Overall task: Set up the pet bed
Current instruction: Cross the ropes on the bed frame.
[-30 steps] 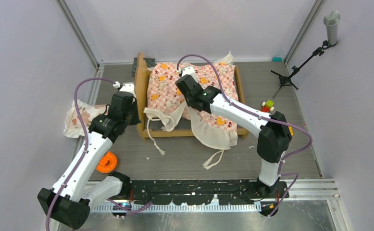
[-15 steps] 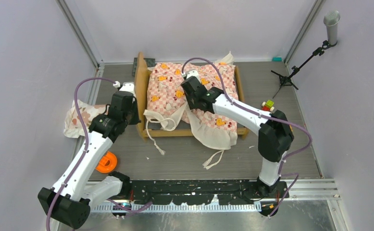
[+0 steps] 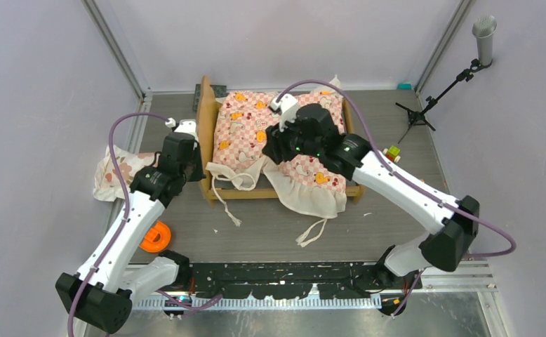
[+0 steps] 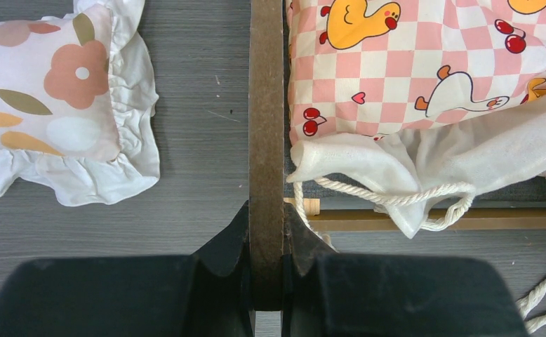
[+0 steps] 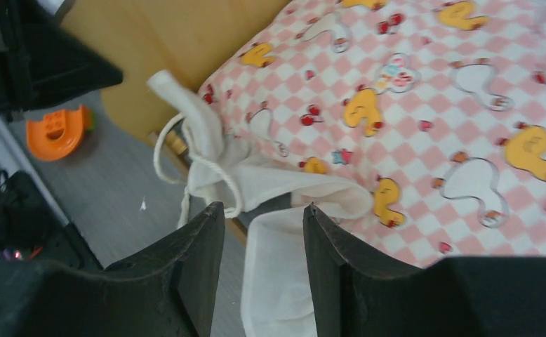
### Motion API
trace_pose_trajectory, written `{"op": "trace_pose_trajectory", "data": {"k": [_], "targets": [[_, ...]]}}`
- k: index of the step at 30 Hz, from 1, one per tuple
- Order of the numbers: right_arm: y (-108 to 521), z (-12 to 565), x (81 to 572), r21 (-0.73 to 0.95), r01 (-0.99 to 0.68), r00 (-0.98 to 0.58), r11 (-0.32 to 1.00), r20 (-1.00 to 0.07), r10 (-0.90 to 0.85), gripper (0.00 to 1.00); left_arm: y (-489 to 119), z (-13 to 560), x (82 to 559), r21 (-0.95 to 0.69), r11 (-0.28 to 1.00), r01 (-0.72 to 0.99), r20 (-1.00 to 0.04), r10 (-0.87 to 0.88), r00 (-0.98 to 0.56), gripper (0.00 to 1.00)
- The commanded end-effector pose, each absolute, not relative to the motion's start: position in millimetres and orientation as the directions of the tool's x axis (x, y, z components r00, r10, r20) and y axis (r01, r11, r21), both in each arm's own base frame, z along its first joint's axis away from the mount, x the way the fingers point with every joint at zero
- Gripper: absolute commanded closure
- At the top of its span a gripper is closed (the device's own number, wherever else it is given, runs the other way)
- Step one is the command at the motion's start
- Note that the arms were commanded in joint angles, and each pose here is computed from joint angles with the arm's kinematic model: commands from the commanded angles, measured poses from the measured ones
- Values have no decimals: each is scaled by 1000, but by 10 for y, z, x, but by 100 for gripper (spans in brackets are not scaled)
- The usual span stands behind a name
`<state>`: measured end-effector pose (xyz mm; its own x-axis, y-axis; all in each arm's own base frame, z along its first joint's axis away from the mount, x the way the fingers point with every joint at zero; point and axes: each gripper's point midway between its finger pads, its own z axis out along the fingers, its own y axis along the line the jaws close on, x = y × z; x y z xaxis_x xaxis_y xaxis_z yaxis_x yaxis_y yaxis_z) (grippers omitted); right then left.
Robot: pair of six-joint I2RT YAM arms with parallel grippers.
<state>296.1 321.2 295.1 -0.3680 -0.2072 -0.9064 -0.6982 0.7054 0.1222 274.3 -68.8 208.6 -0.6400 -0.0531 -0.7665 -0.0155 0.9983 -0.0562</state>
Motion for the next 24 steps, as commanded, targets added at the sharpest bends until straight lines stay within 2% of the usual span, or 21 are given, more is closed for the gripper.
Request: {"op": "trace_pose_trajectory", "data": {"k": [1, 10, 24], "targets": [[3674, 2494, 2692, 177, -857, -377, 484, -856, -354, 49, -853, 2158, 2873, -145, 989, 7, -784, -110, -611, 100], [4020, 2171, 2709, 122, -950, -250, 287, -847, -469, 45, -837, 2169, 2868, -138, 990, 6, -786, -106, -609, 100], [4157, 2018, 2769, 13, -975, -127, 221, -850, -511, 48, -820, 2173, 2867, -134, 991, 2, -787, -105, -608, 100]]}}
